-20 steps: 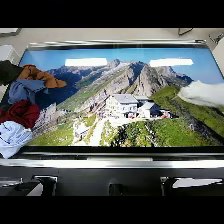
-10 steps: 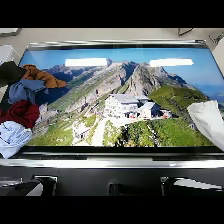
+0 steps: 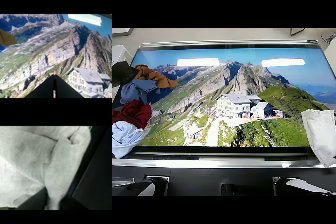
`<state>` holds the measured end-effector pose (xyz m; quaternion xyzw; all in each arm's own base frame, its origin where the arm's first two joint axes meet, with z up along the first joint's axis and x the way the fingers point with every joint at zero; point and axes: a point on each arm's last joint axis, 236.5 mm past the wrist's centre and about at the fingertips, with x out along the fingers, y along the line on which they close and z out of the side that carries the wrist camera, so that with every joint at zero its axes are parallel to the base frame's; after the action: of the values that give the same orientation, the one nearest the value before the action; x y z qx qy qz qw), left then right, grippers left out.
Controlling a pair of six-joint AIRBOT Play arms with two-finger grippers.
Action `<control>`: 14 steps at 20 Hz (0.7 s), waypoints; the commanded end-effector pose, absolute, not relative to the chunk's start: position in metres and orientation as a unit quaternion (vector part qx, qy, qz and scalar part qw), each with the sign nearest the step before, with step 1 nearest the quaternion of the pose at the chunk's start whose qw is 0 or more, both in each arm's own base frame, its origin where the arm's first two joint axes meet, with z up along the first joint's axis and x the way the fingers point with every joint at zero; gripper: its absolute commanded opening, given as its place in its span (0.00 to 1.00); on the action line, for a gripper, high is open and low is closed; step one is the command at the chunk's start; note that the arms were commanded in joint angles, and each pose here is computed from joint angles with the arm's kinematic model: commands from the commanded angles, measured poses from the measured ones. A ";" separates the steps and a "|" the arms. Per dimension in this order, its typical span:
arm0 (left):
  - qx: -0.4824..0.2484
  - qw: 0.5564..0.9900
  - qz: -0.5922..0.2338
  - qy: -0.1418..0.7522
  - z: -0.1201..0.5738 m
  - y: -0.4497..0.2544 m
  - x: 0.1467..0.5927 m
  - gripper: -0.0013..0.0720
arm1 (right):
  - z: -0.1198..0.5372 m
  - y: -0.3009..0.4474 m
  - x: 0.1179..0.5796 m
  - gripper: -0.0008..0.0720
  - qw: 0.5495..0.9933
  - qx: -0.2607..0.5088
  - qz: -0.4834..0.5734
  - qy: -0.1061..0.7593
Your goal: Fold the clothes and pants, and hang the long-sleeved shirts on hangers.
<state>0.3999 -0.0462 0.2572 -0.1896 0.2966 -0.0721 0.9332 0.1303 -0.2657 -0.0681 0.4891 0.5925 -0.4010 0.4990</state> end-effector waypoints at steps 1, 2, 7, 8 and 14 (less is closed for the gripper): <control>-0.190 0.933 -0.072 0.297 0.257 -0.046 0.400 0.05 | -0.069 -0.258 0.131 0.77 0.499 0.495 -0.392 0.594; -0.190 0.933 -0.072 0.297 0.257 -0.046 0.400 0.05 | -0.063 -0.253 0.134 0.97 0.505 0.495 -0.375 0.599; -0.192 0.932 -0.075 0.297 0.257 -0.048 0.400 0.05 | 0.024 -0.254 0.143 0.97 0.527 0.492 -0.354 0.596; -0.192 0.932 -0.075 0.297 0.257 -0.048 0.400 0.05 | 0.048 -0.260 0.145 0.97 0.537 0.484 -0.357 0.591; -0.105 0.952 -0.089 0.274 0.253 -0.050 0.424 0.04 | 0.302 -0.311 0.331 0.96 0.881 0.336 -0.262 0.207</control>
<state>0.4104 -0.0508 0.2540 -0.1592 0.2902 -0.0861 0.9397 0.2458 -0.3184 0.1610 0.4224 0.4013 -0.3406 0.7379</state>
